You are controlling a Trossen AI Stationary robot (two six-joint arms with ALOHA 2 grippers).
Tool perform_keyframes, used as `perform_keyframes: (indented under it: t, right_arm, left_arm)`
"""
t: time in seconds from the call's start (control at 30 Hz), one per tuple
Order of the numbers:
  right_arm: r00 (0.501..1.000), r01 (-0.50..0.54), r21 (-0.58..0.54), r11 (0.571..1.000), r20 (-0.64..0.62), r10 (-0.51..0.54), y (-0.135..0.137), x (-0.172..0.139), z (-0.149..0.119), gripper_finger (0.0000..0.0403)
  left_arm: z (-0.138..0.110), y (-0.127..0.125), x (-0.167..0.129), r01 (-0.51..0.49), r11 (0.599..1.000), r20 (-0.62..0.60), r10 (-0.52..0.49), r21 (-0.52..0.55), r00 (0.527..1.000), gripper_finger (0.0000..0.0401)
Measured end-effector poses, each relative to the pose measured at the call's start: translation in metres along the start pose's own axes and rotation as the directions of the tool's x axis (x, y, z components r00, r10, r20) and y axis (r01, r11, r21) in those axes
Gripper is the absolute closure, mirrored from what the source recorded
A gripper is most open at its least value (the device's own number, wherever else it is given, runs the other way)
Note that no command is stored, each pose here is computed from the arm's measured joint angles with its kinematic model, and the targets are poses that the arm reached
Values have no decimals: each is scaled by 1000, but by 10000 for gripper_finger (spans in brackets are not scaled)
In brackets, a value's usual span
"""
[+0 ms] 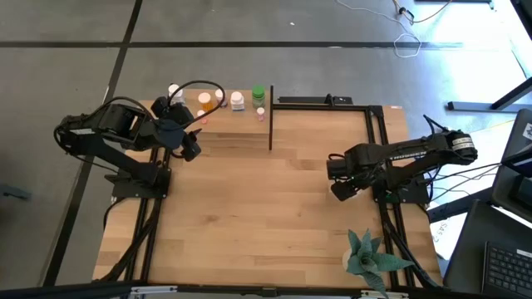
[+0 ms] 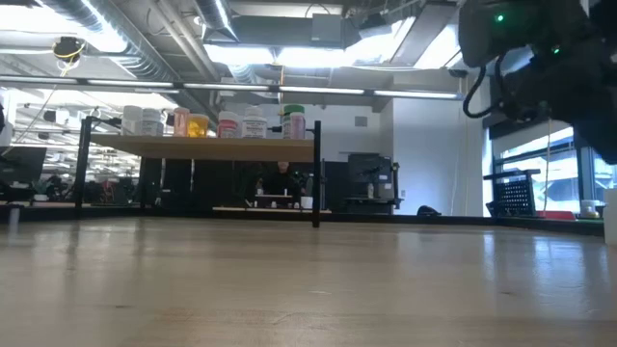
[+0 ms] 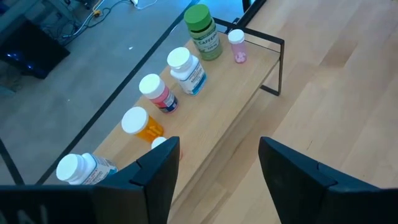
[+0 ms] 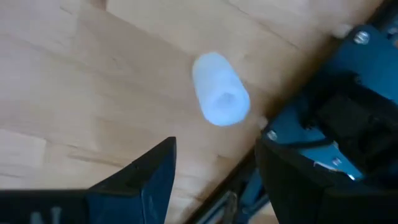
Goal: Pick and place medicine bottles onto shelf by color
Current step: Put the transparent pill bottle on the shelf
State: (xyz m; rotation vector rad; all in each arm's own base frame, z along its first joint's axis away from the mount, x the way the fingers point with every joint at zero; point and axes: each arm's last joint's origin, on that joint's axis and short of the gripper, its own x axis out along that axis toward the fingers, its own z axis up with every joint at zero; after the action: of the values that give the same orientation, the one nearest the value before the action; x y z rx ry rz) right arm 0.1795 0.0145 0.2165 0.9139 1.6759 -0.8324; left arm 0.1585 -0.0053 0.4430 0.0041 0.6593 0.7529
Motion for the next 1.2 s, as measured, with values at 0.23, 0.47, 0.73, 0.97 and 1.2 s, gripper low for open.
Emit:
perform_keyframes:
  t: [0.23,0.47,0.73,0.97,1.2]
  right_arm:
    - [1000,-26,22,999,-2,26,-2,16,8,182]
    - [1000,3,31,1000,-27,-2,-7,27,7,182]
    - [1000,-11,26,1000,-2,11,-5,28,9,182]
    - [999,-12,32,999,36,10,-5,27,12,182]
    - [999,-10,34,999,39,9,-5,27,12,182]
  left_arm:
    - [0,0,0,0,1000,0,0,0,1000,187]
    - [0,0,0,0,1000,0,0,1,1000,187]
    - [0,0,0,0,1000,0,0,1,1000,187]
    - [0,0,0,0,1000,0,0,2,1000,187]
    - [0,0,0,0,1000,0,0,2,1000,187]
